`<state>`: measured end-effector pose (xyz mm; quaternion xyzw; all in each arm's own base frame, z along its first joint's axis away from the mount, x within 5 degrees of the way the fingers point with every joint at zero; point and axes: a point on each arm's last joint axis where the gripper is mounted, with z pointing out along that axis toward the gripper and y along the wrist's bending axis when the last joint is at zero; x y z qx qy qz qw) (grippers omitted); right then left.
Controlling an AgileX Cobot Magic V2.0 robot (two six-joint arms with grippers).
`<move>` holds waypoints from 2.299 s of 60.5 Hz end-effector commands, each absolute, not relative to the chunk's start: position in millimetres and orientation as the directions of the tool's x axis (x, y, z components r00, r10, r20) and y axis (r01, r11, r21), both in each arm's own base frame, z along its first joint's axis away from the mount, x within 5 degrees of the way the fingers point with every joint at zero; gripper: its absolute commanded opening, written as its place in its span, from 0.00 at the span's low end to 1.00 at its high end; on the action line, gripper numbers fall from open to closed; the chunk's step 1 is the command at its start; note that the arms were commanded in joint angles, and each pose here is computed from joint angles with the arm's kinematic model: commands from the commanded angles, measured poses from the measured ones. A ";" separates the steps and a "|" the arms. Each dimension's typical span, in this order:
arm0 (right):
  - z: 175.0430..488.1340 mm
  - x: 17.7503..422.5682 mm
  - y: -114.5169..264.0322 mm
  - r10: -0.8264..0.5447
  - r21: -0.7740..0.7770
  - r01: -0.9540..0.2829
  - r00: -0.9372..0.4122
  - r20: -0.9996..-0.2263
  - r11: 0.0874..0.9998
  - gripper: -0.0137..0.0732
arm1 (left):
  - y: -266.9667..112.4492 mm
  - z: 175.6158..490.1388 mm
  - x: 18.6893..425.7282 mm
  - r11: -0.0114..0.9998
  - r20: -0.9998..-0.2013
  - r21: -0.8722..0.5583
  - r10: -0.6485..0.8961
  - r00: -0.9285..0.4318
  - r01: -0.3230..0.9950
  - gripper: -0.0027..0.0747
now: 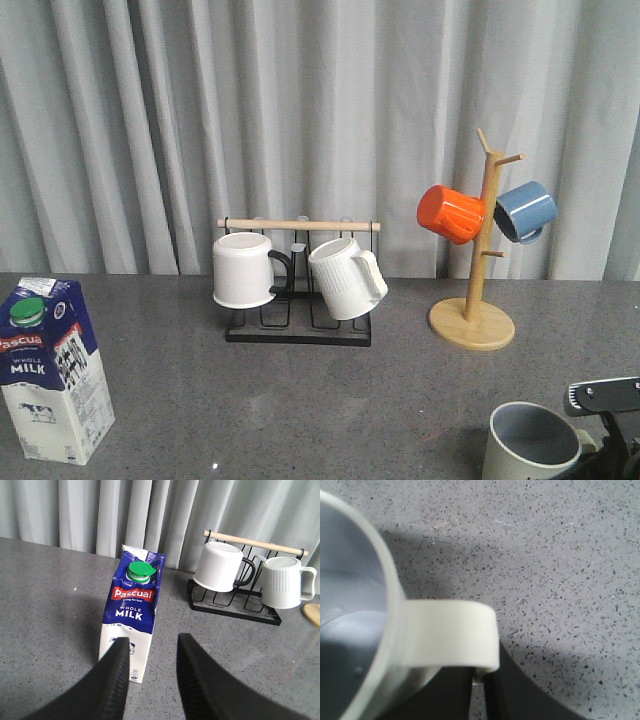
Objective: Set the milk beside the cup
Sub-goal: 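Grasp the white HOME mug by its rim with the right gripper, then slide the HOME mug toward the milk carton, release, withdraw right gripper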
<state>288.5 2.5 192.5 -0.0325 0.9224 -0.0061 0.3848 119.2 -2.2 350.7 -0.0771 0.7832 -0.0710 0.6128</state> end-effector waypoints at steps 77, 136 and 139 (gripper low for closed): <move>246.0 362.7 112.6 -0.198 0.062 -0.332 -0.693 -0.693 0.941 0.58 | -2.4 367.3 120.0 0.978 -0.967 -0.210 -0.210 -0.147 -0.013 0.34; 392.5 144.8 60.3 -0.242 -0.054 -0.494 -0.325 -0.914 0.868 0.15 | -2.3 363.3 119.3 0.978 -0.959 -0.210 -0.210 -0.191 -0.022 0.34; 370.0 137.2 56.0 -0.240 -0.062 -0.476 -0.323 -0.915 0.877 0.15 | -2.3 363.2 119.3 0.978 -0.959 -0.210 -0.210 -0.192 -0.023 0.34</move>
